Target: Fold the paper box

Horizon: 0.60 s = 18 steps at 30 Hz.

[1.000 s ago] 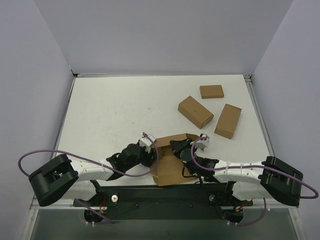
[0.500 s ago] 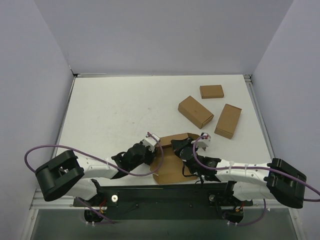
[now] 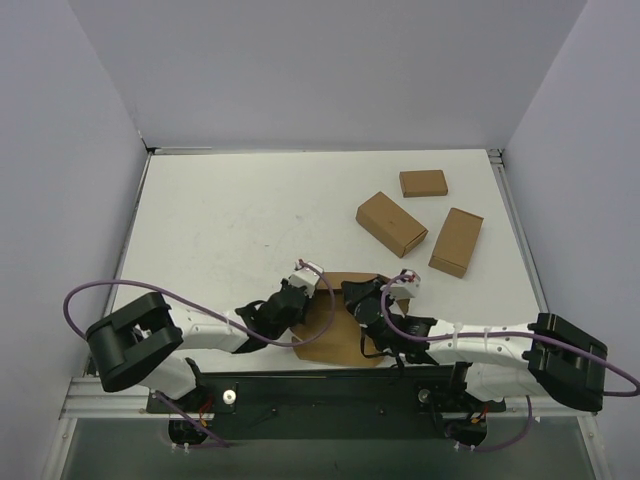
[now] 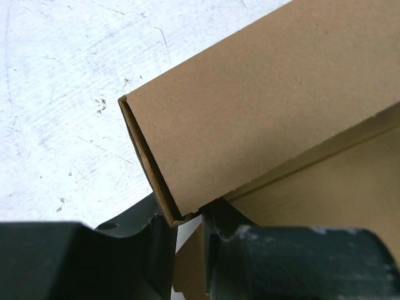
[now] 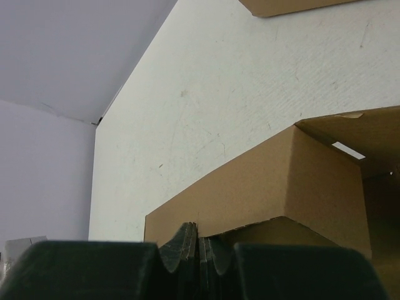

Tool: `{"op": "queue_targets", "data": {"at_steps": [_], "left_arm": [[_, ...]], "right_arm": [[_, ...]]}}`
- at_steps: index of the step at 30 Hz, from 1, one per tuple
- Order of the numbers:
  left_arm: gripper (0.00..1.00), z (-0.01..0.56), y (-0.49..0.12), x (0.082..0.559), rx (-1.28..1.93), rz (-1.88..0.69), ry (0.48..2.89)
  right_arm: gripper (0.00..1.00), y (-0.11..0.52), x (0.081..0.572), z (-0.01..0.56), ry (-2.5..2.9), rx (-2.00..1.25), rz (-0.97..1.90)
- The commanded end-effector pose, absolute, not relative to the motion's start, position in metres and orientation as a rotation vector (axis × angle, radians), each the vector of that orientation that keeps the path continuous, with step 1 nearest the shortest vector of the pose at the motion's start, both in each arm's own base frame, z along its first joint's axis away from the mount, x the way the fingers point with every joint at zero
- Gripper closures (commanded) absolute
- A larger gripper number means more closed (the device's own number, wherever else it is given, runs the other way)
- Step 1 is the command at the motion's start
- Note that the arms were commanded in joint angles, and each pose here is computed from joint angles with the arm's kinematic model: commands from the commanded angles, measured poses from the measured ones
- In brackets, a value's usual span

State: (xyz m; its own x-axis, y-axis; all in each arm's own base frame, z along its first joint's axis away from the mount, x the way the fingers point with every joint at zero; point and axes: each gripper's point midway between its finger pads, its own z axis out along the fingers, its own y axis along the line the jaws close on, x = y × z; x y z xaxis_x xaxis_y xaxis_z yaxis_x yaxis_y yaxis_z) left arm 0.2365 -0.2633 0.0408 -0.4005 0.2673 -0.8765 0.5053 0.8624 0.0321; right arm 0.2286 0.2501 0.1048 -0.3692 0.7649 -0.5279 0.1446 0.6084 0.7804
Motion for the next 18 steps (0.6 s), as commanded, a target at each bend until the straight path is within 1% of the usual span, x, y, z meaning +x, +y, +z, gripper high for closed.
{"op": "queue_targets", "data": {"at_steps": [1, 8, 11, 13, 16, 18], "left_arm": [[0.78, 0.042, -0.273, 0.242, 0.572, -0.219, 1.981], [0.81, 0.024, -0.267, 0.236, 0.573, -0.118, 2.02], [0.87, 0.021, -0.26, 0.236, 0.547, -0.09, 2.028], [0.95, 0.02, -0.253, 0.239, 0.514, -0.047, 2.03], [0.99, 0.021, -0.247, 0.243, 0.474, 0.0, 2.033], [1.0, 0.02, -0.244, 0.244, 0.461, 0.022, 2.036]], "right_arm": [[1.0, 0.263, 0.221, 0.104, 1.889, 0.717, 0.819], [1.0, 0.256, 0.214, 0.092, 1.914, 0.722, 0.783], [1.0, 0.254, 0.213, 0.09, 1.919, 0.723, 0.773], [1.0, 0.252, 0.212, 0.089, 1.918, 0.727, 0.766], [1.0, 0.25, 0.212, 0.091, 1.916, 0.734, 0.753], [1.0, 0.245, 0.21, 0.09, 1.92, 0.736, 0.728]]}}
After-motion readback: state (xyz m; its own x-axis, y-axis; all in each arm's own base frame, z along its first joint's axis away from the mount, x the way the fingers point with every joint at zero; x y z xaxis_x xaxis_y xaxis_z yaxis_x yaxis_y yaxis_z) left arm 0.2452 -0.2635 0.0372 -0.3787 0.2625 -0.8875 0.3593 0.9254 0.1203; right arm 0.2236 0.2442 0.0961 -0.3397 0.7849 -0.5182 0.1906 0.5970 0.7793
